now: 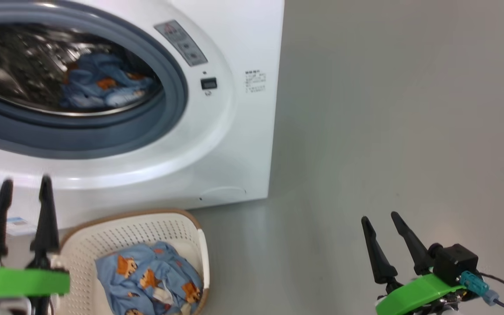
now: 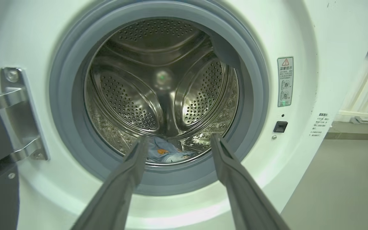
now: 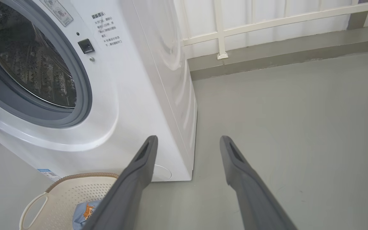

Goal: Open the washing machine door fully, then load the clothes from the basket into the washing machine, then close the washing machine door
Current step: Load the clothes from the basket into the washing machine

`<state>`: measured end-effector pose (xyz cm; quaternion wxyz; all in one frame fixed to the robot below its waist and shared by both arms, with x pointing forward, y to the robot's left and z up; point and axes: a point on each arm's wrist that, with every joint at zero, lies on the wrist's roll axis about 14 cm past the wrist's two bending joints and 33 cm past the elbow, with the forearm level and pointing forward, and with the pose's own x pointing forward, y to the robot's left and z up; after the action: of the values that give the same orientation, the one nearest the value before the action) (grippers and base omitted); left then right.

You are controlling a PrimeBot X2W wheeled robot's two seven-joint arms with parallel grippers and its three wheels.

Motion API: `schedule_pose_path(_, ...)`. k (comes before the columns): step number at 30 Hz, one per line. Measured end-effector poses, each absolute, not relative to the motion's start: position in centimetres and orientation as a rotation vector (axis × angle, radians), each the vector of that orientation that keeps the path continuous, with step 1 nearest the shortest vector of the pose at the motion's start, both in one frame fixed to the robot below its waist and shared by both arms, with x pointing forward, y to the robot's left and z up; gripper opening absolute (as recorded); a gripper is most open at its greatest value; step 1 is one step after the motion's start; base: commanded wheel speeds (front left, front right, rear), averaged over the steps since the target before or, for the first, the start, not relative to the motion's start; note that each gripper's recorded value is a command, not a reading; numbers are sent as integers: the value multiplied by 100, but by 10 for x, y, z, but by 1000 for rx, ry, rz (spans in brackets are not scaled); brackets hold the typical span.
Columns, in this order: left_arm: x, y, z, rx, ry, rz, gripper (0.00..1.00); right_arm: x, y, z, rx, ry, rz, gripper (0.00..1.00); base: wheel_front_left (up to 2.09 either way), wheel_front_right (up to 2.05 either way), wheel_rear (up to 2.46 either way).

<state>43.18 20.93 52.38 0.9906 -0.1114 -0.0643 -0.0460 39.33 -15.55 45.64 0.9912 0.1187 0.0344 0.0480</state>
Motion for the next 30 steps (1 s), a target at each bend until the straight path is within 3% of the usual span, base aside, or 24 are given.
schedule_pose_path(17,335,248,488,-149,-32,104,100,374,-153,492,189,-31,121,100,0,0,0)
schedule_pose_path(30,303,247,479,-177,-12,149,100,361,-155,507,125,-79,127,100,0,0,0)
